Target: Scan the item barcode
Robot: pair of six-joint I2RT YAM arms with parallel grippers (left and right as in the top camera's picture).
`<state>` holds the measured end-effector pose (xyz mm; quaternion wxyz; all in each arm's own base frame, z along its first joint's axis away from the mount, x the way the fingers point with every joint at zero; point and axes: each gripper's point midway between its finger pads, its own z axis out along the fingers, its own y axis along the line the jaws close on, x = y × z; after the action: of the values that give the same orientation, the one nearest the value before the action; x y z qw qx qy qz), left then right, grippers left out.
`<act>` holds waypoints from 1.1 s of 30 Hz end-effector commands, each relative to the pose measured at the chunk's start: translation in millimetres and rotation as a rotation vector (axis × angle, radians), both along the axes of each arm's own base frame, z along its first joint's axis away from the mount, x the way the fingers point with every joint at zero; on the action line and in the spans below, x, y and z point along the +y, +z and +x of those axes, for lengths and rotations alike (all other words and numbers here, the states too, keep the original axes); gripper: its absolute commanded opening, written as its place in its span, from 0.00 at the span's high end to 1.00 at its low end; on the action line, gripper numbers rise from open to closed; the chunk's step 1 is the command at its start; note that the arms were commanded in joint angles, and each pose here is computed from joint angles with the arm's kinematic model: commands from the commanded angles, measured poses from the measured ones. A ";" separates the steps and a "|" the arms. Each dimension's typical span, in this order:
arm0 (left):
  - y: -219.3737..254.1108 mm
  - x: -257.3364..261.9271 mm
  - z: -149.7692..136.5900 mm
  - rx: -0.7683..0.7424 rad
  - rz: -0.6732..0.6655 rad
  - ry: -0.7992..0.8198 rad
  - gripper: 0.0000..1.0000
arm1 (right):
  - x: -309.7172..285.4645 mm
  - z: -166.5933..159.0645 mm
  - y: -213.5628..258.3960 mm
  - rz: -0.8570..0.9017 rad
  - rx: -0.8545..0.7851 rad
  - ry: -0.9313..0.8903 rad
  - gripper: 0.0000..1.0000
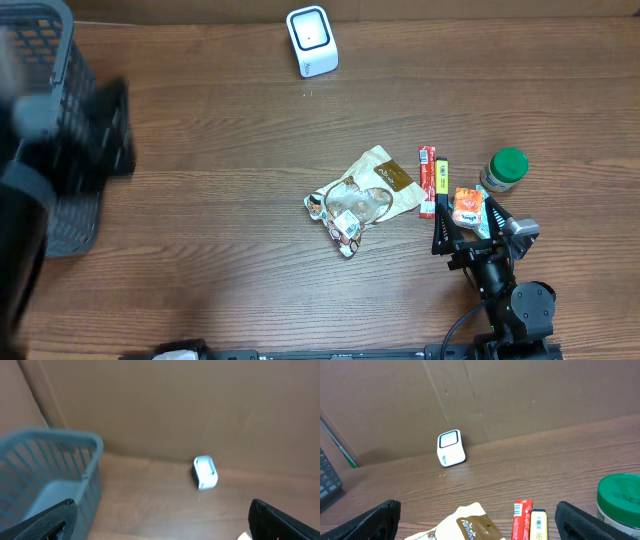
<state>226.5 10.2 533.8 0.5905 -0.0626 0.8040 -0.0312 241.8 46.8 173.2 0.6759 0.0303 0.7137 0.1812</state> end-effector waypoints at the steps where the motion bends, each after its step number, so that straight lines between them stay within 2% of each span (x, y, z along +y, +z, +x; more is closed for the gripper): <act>1: -7.4 -2.0 -15.7 0.005 0.009 -0.003 0.00 | -2.5 0.6 -2.1 0.004 -0.002 -0.013 0.00; 4: -36.1 -3.0 -26.7 0.068 0.003 -0.004 0.00 | -2.4 0.5 -2.1 0.004 -0.002 -0.013 0.00; 11: -155.9 -3.4 -31.1 0.368 -0.025 -0.006 0.00 | -2.4 0.5 -2.1 0.004 -0.002 -0.013 0.00; 16: -234.1 -4.7 -45.3 0.553 -0.042 -0.006 0.00 | -2.4 0.5 -2.1 0.004 -0.002 -0.013 0.00; 19: -267.7 -3.1 -50.2 0.603 -0.039 0.004 0.00 | -2.5 0.6 -2.1 0.004 -0.002 -0.013 0.00; 24: -296.5 3.7 -38.2 0.548 -0.016 0.032 0.00 | -2.4 0.5 -2.1 0.004 -0.002 -0.013 0.00; 28: -288.9 6.3 -8.7 0.363 -0.003 0.034 0.00 | -2.4 0.5 -2.1 0.004 -0.002 -0.013 0.00; 33: -283.7 8.4 13.5 0.188 0.010 0.037 0.00 | -2.4 0.5 -2.2 0.004 -0.002 -0.013 0.00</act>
<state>238.8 18.5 257.0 0.4984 -0.0821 0.8629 -0.0151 241.8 46.7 173.0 0.6757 0.0306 0.7140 0.1809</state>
